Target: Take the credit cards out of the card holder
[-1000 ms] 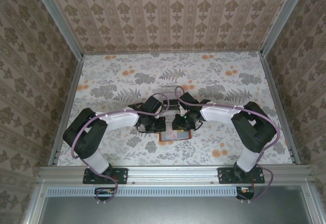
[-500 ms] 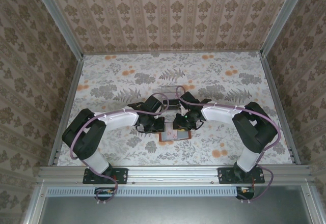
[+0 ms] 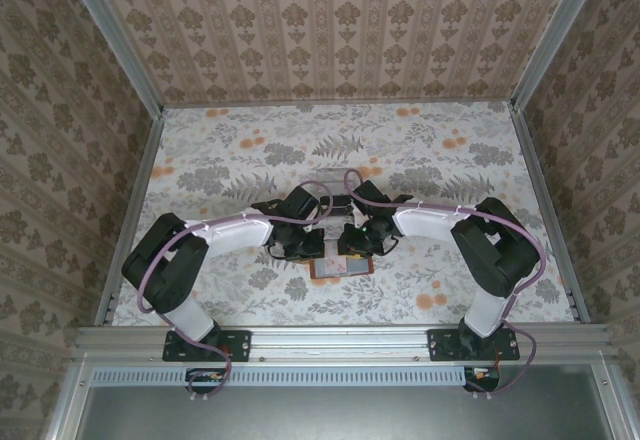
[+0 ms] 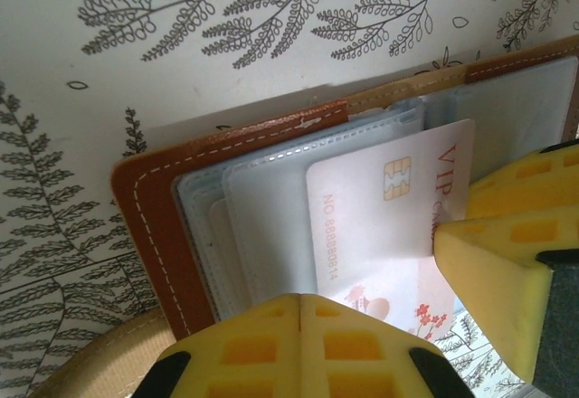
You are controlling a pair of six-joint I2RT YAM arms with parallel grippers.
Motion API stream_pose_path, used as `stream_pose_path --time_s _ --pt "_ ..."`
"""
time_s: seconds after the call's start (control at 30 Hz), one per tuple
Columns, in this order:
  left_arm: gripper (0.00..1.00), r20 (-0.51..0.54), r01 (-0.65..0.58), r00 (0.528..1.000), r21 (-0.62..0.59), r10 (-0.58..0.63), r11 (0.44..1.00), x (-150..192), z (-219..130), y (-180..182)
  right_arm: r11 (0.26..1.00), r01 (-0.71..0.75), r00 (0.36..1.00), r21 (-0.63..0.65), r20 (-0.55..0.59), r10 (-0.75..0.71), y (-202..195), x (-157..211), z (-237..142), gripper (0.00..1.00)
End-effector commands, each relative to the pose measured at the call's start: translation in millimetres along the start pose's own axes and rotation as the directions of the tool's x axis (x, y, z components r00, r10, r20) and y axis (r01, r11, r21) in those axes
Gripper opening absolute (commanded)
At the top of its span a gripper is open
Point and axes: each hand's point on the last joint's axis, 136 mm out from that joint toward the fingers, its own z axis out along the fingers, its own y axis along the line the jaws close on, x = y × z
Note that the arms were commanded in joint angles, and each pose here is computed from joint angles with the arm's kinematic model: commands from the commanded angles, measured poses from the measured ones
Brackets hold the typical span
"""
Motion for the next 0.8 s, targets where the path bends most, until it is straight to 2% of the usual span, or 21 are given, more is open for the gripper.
stream_pose_path --time_s 0.0,0.37,0.47,0.6,0.77 --pt "0.00 -0.025 -0.029 0.999 0.013 0.029 0.999 2.0 5.7 -6.4 1.000 -0.016 1.000 -0.011 -0.023 0.016 -5.3 4.5 5.4 0.25" --pt "0.00 -0.068 -0.011 0.998 -0.060 0.007 0.998 12.3 15.9 12.5 0.993 -0.020 1.000 -0.117 -0.011 0.019 15.4 3.3 -5.2 0.21" --pt "0.00 -0.070 -0.011 0.997 -0.068 0.007 0.998 12.6 16.3 13.8 0.993 -0.020 1.000 -0.118 -0.008 0.020 15.0 3.0 -6.3 0.17" --pt "0.00 -0.066 -0.020 0.998 -0.069 0.015 0.997 11.9 13.5 12.4 0.995 -0.022 1.000 -0.097 -0.004 0.021 8.4 3.1 -7.8 0.10" --pt "0.00 -0.052 -0.023 0.998 -0.085 0.019 0.996 11.2 8.1 14.7 1.000 -0.007 1.000 0.002 0.016 0.007 -12.7 3.7 -18.0 0.08"
